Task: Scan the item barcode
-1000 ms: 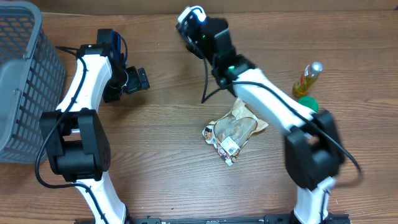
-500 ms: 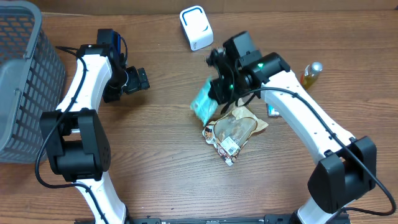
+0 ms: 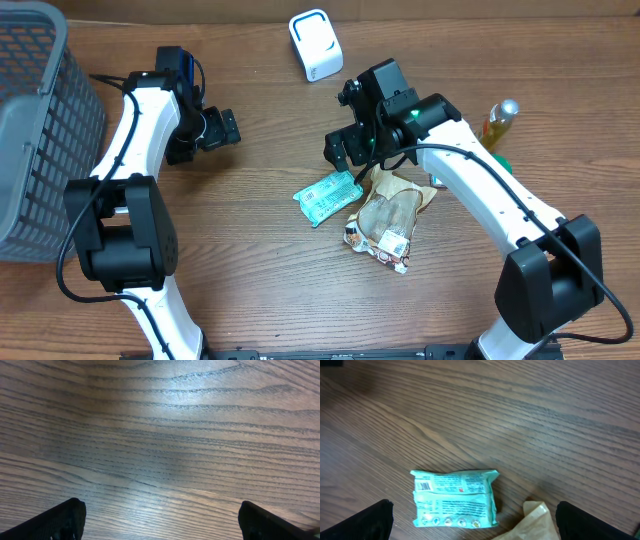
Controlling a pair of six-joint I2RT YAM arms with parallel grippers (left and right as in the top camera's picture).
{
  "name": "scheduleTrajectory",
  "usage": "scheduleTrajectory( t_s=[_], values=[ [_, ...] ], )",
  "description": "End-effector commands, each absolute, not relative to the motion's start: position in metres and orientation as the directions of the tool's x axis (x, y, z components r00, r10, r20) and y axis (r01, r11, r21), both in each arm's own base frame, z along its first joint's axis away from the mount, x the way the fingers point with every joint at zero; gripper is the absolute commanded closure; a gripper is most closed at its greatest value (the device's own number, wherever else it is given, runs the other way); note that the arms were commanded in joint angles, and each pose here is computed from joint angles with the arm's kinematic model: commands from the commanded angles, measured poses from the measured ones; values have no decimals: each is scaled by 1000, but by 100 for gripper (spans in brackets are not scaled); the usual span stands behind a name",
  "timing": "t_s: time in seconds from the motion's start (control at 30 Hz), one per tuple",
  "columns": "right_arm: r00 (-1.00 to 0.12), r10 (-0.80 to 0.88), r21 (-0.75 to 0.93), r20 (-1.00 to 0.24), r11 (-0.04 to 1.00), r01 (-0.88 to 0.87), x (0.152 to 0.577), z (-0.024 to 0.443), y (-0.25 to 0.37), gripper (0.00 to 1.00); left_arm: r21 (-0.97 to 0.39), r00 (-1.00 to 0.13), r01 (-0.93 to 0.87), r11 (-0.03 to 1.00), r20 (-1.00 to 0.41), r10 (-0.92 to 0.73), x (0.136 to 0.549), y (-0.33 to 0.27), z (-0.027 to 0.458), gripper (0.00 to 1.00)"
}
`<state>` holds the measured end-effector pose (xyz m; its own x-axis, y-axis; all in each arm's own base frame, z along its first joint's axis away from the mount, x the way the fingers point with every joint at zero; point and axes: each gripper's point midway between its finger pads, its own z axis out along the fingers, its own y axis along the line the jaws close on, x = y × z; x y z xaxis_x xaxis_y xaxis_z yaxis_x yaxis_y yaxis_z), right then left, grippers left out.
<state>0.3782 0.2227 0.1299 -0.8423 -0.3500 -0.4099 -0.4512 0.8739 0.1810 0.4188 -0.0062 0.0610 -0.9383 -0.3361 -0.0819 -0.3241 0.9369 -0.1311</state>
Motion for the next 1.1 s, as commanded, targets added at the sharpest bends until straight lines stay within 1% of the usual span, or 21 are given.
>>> scheduleTrajectory(
  t_s=[0.0, 0.27, 1.07],
  values=[
    [-841, -343, 156, -419, 885, -439, 382, 129, 218, 0, -129, -937, -324, 937, -95, -337, 422, -6, 65, 0],
    [-814, -330, 166, -477, 876, -453, 394, 136, 226, 0, -129, -937, -324, 937, -95, -337, 422, -6, 65, 1],
    [-814, -330, 166, -477, 876, -452, 394, 136, 226, 0, -129, -937, -324, 937, -94, -337, 422, -6, 64, 0]
  ],
)
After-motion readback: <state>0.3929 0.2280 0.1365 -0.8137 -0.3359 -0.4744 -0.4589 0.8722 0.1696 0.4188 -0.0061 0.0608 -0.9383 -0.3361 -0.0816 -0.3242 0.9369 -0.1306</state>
